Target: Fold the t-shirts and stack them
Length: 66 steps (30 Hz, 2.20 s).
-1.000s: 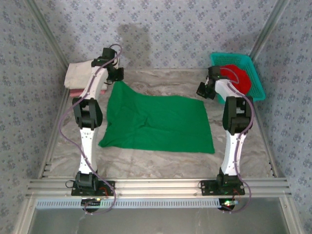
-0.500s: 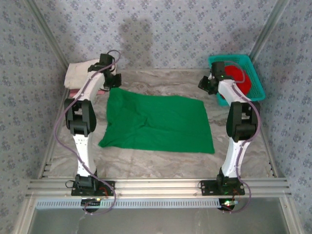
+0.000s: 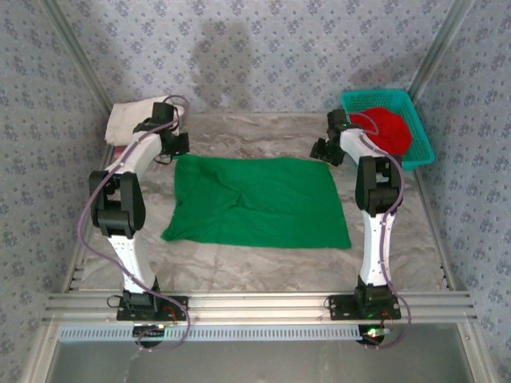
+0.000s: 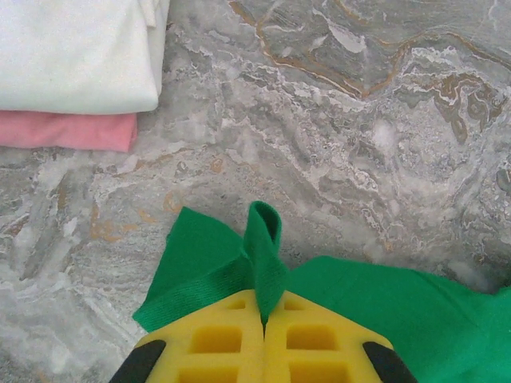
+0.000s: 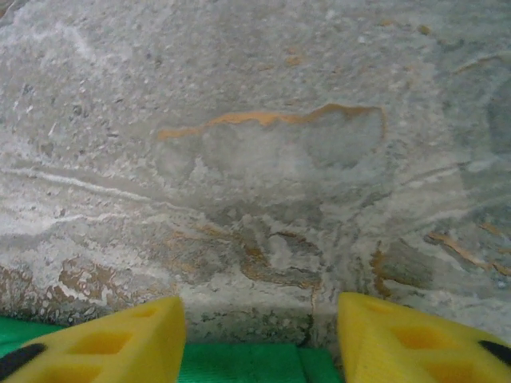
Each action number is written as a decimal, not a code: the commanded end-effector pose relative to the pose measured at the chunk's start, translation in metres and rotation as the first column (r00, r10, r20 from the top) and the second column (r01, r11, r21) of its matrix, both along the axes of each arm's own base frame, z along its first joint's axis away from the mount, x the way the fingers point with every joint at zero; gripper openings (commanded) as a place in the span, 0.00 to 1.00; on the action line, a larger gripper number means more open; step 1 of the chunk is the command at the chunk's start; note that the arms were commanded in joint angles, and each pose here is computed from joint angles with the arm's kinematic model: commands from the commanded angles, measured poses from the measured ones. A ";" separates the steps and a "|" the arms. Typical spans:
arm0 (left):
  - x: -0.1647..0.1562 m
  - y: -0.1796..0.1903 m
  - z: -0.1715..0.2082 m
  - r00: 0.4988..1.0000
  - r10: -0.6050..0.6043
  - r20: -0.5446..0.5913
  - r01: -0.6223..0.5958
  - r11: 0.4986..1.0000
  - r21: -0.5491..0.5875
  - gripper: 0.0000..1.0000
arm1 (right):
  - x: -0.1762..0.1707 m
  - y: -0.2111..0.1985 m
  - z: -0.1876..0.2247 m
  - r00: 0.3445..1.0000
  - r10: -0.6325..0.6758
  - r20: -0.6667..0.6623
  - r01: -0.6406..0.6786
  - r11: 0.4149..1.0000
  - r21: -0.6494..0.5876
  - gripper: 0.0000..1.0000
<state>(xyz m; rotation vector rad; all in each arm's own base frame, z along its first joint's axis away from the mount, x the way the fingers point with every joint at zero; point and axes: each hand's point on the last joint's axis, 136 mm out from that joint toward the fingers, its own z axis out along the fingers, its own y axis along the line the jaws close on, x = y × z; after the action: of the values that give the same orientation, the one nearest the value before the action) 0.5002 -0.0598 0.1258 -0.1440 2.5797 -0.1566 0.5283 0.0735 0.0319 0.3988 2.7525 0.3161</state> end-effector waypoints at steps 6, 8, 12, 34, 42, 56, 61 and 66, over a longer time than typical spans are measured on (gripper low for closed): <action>0.004 0.008 0.013 0.998 0.038 0.050 -0.037 0.999 -0.004 0.00 | -0.006 0.036 0.012 0.996 0.083 0.013 -0.084 0.985 0.148 0.15; 0.007 0.009 0.016 0.997 0.041 0.062 -0.040 0.999 -0.005 0.00 | -0.002 0.038 0.021 0.996 0.084 0.038 -0.089 0.983 0.159 0.09; 0.013 0.011 0.033 0.995 0.046 0.091 -0.045 0.999 -0.017 0.00 | 0.005 0.041 0.048 0.992 0.086 0.095 -0.104 0.974 0.201 0.00; -0.030 0.009 0.017 0.998 0.054 0.042 -0.052 0.997 -0.062 0.00 | -0.012 -0.004 0.022 1.000 0.015 0.000 -0.014 0.996 -0.085 0.51; -0.025 0.006 0.018 0.998 0.054 0.042 -0.051 0.996 -0.072 0.00 | -0.030 0.014 0.000 0.996 0.039 -0.076 -0.036 0.999 0.033 0.53; -0.021 0.003 0.008 0.998 0.055 0.024 -0.052 0.994 -0.094 0.00 | -0.011 0.044 0.019 0.996 0.062 0.059 -0.078 0.946 0.313 0.44; -0.022 0.002 0.004 0.998 0.056 0.017 -0.054 0.994 -0.095 0.00 | -0.001 0.053 0.021 0.995 0.072 0.072 -0.094 0.926 0.366 0.46; -0.021 0.002 0.005 0.998 0.056 0.019 -0.054 0.994 -0.095 0.00 | 0.002 0.061 0.024 0.993 0.082 0.082 -0.109 0.903 0.415 0.46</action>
<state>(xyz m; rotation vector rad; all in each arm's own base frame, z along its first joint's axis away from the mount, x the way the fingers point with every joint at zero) 0.4690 -0.0569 0.1196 -0.2383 2.5796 -0.2290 0.5251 0.1242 0.0494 0.3608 2.6564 0.8440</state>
